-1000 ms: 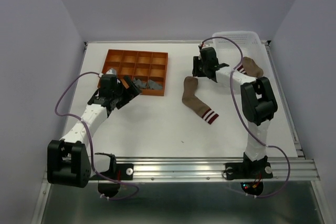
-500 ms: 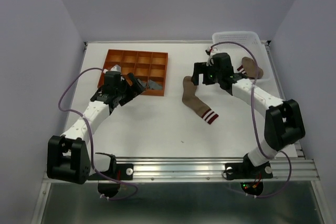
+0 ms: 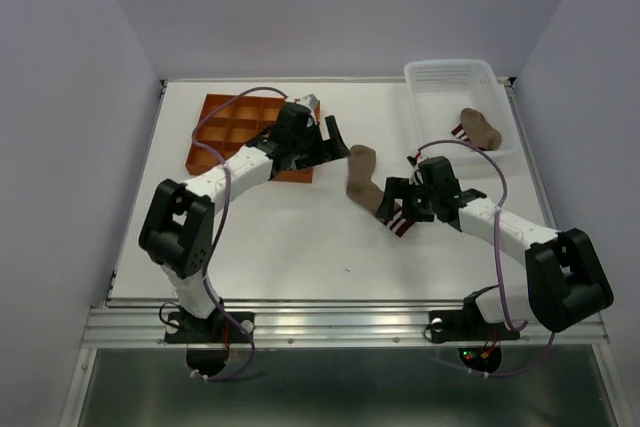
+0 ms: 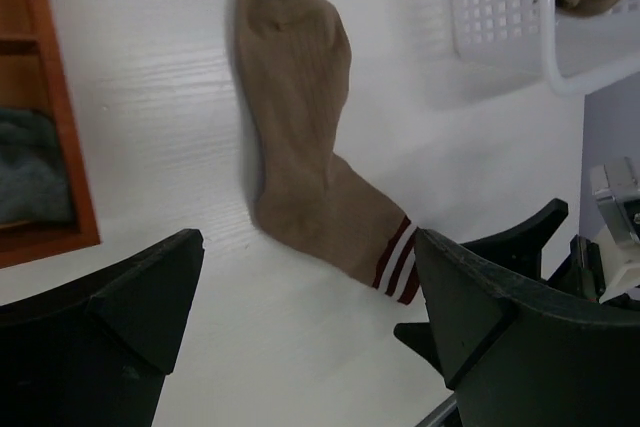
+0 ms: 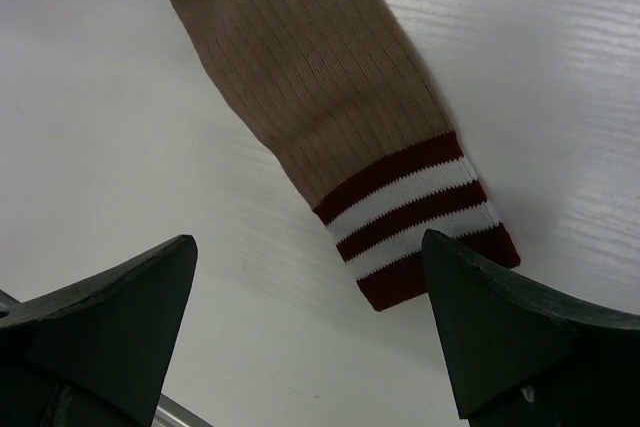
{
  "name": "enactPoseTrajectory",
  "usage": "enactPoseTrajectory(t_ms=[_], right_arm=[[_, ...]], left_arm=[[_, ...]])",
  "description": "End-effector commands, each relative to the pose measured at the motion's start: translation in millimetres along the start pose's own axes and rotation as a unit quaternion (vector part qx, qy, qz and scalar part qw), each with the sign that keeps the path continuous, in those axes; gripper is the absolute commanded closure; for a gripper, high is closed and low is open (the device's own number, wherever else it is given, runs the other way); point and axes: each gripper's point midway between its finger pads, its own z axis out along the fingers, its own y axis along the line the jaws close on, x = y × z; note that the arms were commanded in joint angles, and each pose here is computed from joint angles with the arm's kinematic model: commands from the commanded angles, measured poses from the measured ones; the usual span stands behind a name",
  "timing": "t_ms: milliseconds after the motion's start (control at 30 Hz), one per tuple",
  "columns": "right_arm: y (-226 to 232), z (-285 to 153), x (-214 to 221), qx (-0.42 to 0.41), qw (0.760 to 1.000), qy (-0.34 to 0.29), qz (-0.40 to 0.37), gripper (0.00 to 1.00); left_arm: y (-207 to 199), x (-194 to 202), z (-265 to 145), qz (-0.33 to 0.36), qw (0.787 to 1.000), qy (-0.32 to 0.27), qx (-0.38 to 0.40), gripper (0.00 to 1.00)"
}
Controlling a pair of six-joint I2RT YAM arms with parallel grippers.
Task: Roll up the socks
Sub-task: Move the sock to the center of the board, then roll the socks
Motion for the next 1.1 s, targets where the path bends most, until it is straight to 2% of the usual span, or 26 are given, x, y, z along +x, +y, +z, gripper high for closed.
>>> enactPoseTrajectory(t_ms=[0, 67, 267, 300, 500, 667, 900, 1067], right_arm=[[4.2, 1.8, 8.8, -0.022, 1.0, 0.011, -0.01, 0.0], [3.6, 2.1, 14.8, -0.024, 1.0, 0.019, -0.006, 0.0], [6.1, 2.4, 46.5, -0.044, 0.997, 0.055, 0.008, 0.0], [7.8, 2.1, 49.2, -0.051, 0.997, 0.058, 0.01, 0.0], [19.8, 5.4, 59.4, -0.084, 0.994, 0.06, 0.029, 0.0], [32.9, 8.4, 62.8, -0.102, 0.992, 0.071, 0.017, 0.0], [68.1, 17.0, 72.2, -0.137, 0.987, 0.074, -0.04, 0.0], [97.9, 31.8, 77.6, -0.167, 0.98, 0.076, -0.077, 0.0]], left_arm=[[-43.0, 8.0, 35.7, 0.042, 0.997, 0.039, 0.058, 0.01], [-63.3, 15.4, 46.7, 0.054, 0.994, 0.055, 0.082, 0.01], [-81.4, 44.3, 85.5, 0.076, 0.988, 0.096, 0.099, 0.01], [-76.0, 56.4, 94.8, 0.076, 0.987, 0.112, 0.09, 0.01], [-59.4, 71.8, 122.3, 0.083, 0.985, 0.136, 0.06, 0.01], [-49.9, 63.2, 135.1, 0.095, 0.988, 0.12, 0.029, 0.01], [-17.3, 79.6, 159.6, 0.101, 0.983, 0.15, -0.024, 0.01], [-7.5, 84.4, 170.1, 0.102, 0.981, 0.162, -0.022, 0.01]])
